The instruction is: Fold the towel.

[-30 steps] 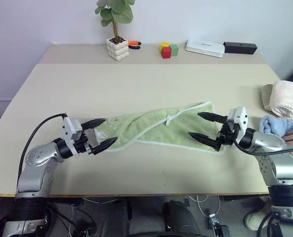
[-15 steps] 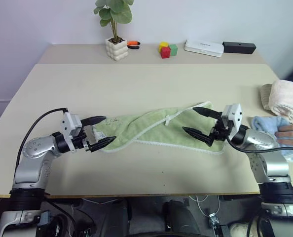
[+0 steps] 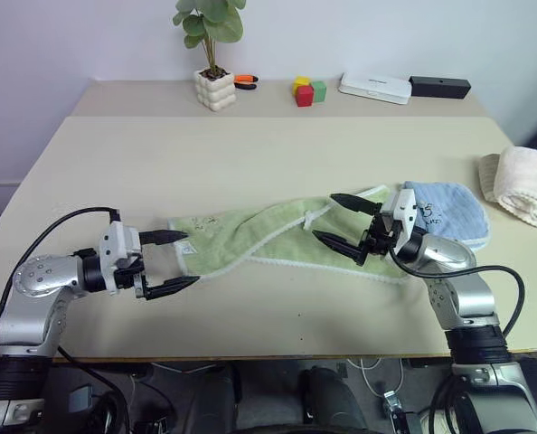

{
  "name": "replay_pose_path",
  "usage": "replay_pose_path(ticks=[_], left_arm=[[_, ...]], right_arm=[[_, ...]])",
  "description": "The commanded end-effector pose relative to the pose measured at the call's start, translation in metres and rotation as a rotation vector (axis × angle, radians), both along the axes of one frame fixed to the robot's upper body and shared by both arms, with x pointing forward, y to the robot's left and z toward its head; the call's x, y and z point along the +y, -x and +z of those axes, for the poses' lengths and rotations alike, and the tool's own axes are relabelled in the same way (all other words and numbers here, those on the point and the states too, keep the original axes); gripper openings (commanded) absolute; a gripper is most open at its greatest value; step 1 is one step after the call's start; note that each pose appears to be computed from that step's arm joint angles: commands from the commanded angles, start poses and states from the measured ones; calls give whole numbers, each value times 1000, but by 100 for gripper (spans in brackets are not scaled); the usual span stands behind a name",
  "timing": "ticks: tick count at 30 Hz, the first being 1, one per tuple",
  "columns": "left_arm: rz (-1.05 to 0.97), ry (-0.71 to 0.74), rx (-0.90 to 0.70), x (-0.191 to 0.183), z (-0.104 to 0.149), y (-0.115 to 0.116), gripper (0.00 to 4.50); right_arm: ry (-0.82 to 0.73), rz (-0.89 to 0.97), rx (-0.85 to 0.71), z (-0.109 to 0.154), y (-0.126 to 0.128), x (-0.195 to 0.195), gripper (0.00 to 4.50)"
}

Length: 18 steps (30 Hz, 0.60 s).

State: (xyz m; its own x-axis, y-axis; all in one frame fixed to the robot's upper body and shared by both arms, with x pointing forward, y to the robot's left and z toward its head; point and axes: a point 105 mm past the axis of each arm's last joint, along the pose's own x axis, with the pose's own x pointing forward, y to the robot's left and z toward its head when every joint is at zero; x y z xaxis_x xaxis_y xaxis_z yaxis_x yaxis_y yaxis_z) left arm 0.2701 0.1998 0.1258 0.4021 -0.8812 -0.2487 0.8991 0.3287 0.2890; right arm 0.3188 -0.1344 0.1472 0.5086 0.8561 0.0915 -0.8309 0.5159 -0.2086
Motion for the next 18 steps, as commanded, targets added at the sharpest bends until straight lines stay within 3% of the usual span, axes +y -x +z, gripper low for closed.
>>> replay_pose_path(ticks=[1,6,13,18], left_arm=[[-36,-81,-78,-4,2,-6,450],[-61,-218,-206,-9,-10,-22,450],[-129,-211,-284,-32,-14,-28,450],[-216,-202,-241,-45,-24,-15,450]], right_arm=[[-23,1,-55,6,3,9,446],[-59,-14,-72,5,3,18,446],[-70,-38,-73,1,7,19,446],[-71,-53,-65,-1,9,15,446]])
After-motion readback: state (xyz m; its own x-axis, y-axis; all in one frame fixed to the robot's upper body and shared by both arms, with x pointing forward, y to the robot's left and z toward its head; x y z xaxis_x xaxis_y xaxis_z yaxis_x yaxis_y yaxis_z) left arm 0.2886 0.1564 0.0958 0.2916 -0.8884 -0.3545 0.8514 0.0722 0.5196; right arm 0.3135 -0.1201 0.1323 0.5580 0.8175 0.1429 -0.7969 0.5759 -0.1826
